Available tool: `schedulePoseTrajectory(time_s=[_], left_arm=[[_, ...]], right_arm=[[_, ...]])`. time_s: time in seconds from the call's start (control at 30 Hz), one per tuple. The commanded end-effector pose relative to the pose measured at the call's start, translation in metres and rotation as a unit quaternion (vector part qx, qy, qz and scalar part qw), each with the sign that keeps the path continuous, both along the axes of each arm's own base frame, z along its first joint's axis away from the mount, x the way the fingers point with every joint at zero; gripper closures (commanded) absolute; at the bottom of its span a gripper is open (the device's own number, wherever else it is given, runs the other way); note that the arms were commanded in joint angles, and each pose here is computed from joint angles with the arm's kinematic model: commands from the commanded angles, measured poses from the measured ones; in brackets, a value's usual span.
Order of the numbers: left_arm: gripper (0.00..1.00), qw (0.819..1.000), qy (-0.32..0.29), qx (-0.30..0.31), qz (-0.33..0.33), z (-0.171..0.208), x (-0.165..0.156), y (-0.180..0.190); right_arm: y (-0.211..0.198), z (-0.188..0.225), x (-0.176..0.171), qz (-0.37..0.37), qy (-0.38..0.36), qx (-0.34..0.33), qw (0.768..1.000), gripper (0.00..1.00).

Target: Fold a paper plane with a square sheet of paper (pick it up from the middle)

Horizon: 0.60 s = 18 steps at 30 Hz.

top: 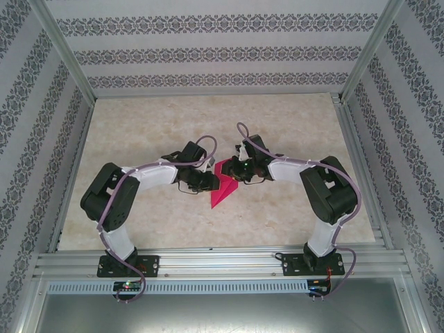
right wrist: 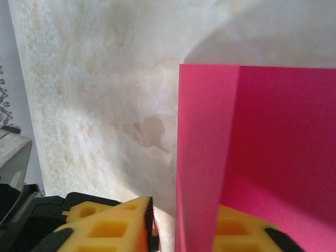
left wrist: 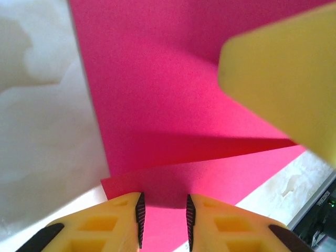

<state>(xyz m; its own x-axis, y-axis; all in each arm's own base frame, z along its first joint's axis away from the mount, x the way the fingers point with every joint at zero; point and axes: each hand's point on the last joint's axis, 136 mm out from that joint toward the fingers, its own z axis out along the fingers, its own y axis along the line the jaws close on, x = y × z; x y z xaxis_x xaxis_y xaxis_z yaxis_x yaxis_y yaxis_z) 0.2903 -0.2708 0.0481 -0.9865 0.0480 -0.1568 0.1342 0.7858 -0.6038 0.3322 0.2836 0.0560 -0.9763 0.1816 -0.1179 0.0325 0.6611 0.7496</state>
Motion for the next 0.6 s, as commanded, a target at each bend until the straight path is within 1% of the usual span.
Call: schedulePoseTrajectory(time_s=[0.0, 0.1, 0.2, 0.37, 0.47, 0.57], left_arm=[[0.63, 0.999, -0.041, -0.011, 0.012, 0.021, -0.001, 0.001], [0.57, 0.997, -0.066, 0.025, 0.011, 0.026, -0.014, 0.004], [0.52, 0.992, -0.093, 0.088, 0.007, 0.024, -0.027, 0.005], [0.46, 0.974, -0.14, 0.18, -0.003, 0.018, -0.04, 0.007], [0.43, 0.968, -0.152, 0.202, -0.003, 0.011, -0.039, 0.005], [0.42, 0.962, -0.167, 0.217, -0.01, 0.008, -0.036, 0.0]], right_arm=[[0.001, 0.0, 0.001, 0.011, 0.006, 0.009, 1.0, 0.82], [0.002, 0.005, 0.002, 0.006, 0.005, 0.018, 1.0, 0.86], [0.003, 0.007, 0.002, 0.0, 0.008, 0.024, 1.0, 0.9], [0.006, 0.012, 0.003, -0.016, 0.021, 0.047, 0.999, 0.92], [0.005, 0.014, 0.004, -0.03, 0.026, 0.05, 0.998, 0.94], [0.004, 0.016, 0.006, -0.042, 0.024, 0.055, 0.997, 0.93]])
